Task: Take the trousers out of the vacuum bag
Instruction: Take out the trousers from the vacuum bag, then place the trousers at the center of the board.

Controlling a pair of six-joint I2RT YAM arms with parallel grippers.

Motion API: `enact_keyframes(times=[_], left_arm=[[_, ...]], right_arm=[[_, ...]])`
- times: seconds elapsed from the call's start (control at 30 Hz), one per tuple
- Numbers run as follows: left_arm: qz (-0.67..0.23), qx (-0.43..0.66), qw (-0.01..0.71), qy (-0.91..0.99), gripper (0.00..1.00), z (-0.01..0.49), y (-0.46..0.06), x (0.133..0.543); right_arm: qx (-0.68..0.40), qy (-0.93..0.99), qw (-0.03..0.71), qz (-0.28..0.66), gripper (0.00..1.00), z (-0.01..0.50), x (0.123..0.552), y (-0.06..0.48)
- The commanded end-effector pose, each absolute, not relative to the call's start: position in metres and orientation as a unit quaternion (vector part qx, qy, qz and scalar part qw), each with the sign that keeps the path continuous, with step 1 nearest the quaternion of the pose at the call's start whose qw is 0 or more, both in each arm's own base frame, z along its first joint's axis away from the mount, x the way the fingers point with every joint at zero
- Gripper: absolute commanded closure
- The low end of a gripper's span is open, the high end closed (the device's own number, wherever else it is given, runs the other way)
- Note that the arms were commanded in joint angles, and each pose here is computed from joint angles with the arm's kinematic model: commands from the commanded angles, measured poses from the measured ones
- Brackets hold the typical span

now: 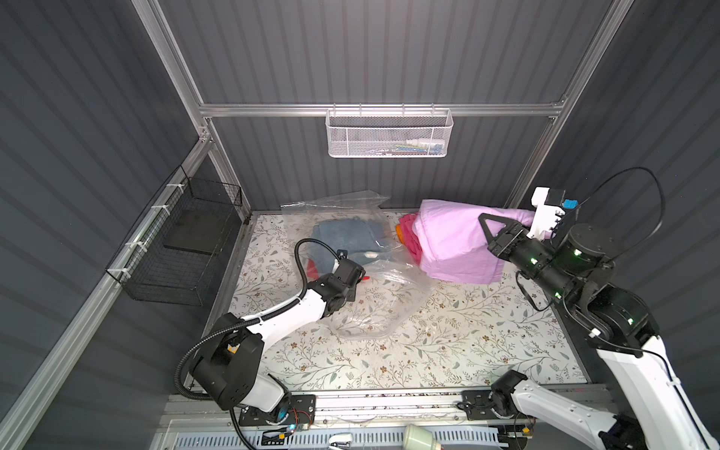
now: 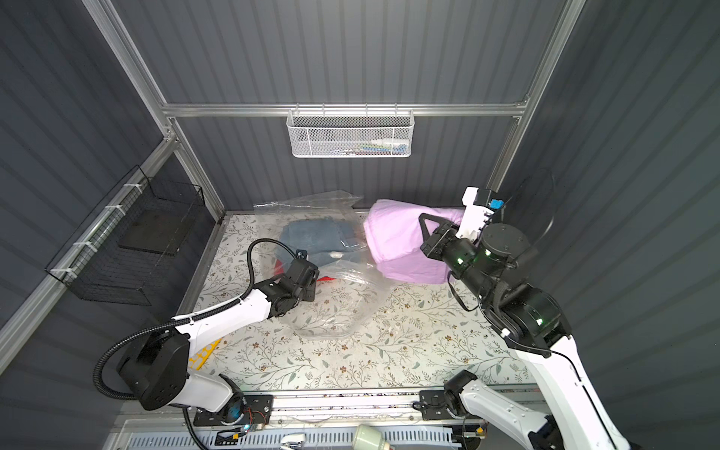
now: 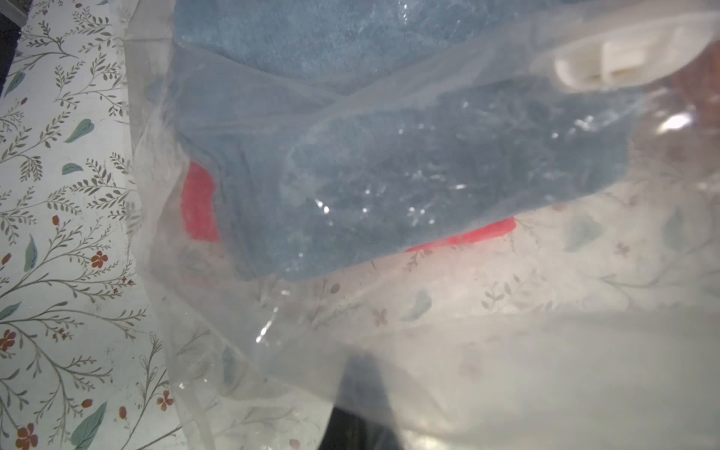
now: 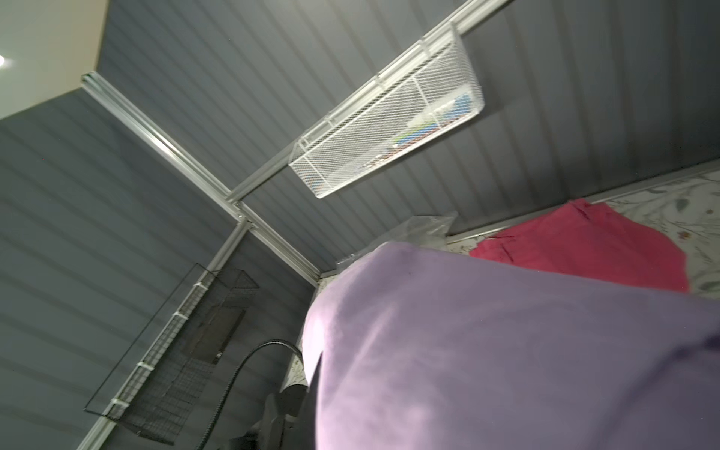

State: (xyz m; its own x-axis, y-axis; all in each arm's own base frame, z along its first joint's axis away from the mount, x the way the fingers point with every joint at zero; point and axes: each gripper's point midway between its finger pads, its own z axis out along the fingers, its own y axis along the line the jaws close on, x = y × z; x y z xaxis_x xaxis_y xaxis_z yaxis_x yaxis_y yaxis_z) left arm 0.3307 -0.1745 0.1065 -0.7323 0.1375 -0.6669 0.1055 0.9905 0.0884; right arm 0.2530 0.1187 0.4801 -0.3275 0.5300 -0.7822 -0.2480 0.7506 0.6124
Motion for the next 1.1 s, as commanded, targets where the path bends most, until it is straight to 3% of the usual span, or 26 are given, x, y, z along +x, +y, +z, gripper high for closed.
enact_keyframes(times=[0.0,0.2,0.47,0.7,0.83,1.07], left_arm=[[0.034,0.040,0.365,0.929,1.00,0.109,-0.157,0.327],[0.023,0.023,0.381,0.924,1.00,0.125,-0.150,0.323],[0.020,0.014,0.406,0.914,1.00,0.151,-0.142,0.320],[0.015,0.008,0.414,0.910,1.00,0.161,-0.140,0.318],[0.021,0.008,0.423,0.906,1.00,0.172,-0.137,0.320],[0.028,-0.001,0.424,0.905,1.00,0.172,-0.126,0.319]], right_arm=[[0.087,0.726,0.581,0.357,1.00,0.499,0.242,0.108],[0.131,0.757,0.500,0.399,1.00,0.429,0.257,0.111],[0.179,0.781,0.470,0.371,1.00,0.362,0.253,0.097],[0.173,0.788,0.459,0.371,1.00,0.343,0.289,0.105],[0.150,0.780,0.467,0.388,1.00,0.358,0.321,0.110],[0.123,0.779,0.452,0.417,1.00,0.361,0.332,0.114]])
